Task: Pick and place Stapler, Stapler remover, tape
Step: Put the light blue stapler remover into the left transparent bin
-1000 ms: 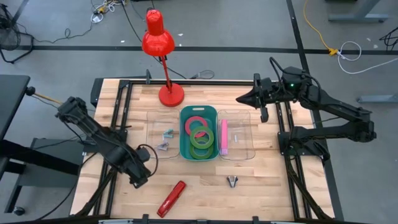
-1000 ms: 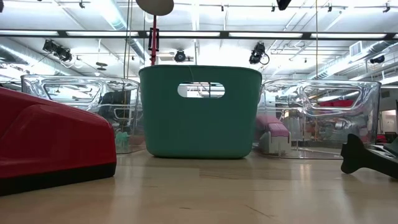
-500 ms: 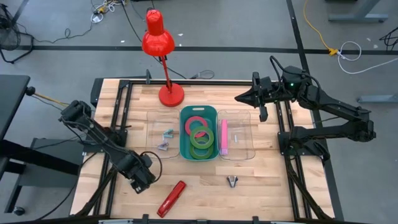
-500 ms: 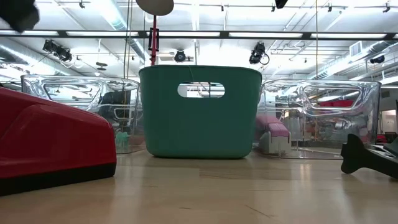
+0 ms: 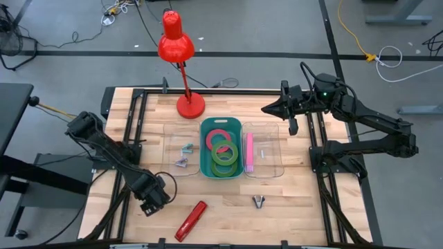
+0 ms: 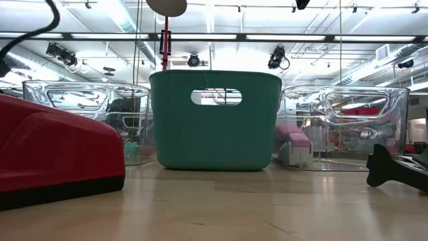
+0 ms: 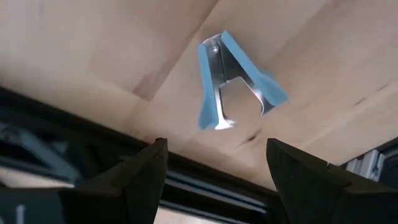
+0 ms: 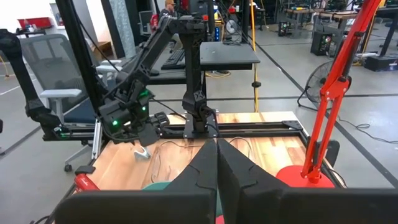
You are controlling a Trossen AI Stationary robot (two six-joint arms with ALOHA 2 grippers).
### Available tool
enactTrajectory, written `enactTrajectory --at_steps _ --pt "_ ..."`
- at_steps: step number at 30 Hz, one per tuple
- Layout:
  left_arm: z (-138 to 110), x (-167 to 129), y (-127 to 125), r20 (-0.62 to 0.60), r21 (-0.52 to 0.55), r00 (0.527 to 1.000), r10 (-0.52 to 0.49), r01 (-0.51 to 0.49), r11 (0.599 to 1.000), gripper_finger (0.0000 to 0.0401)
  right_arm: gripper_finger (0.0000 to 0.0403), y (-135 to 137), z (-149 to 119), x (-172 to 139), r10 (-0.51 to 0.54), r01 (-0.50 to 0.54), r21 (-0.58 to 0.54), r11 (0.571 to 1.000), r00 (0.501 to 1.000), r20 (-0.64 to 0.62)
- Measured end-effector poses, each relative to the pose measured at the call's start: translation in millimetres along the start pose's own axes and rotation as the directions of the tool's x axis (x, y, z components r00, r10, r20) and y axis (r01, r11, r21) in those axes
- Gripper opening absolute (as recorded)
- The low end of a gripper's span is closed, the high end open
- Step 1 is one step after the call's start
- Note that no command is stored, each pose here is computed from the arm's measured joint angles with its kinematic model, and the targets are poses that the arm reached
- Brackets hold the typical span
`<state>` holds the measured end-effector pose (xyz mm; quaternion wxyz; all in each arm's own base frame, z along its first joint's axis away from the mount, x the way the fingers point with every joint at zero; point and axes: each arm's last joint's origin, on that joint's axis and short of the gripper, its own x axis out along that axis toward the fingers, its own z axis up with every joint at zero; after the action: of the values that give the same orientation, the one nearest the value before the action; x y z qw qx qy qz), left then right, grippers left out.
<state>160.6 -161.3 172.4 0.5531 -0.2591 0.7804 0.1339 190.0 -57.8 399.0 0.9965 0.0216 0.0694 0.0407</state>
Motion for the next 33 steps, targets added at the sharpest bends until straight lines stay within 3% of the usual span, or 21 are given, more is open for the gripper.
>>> enactTrajectory --at_steps 9,14,23,28,33 --pt "2 12 7 -0.023 0.065 1.0 0.0 0.001 0.998 0.0273 0.0004 0 0 0 0.0 0.0 0.001 1.0 1.0 0.001" --pt "-2 5 12 -0.021 0.088 1.0 -0.015 0.017 0.996 0.0272 0.0004 0 0 0 0.0 0.0 0.015 1.0 1.0 0.001" --pt "-13 -25 26 0.155 0.021 0.981 -0.113 0.111 0.994 0.0272 0.0004 0 0 0 -0.001 0.001 0.014 1.0 1.0 0.001" --pt "-13 -24 25 0.155 0.024 0.98 -0.126 0.124 0.992 0.0272 0.0004 0 0 0 -0.001 0.001 0.014 1.0 1.0 0.001" --pt "-9 -5 33 0.12 -0.013 0.985 -0.125 0.128 0.992 0.0272 0.0004 0 0 0 -0.002 0.002 0.014 1.0 1.0 0.001"
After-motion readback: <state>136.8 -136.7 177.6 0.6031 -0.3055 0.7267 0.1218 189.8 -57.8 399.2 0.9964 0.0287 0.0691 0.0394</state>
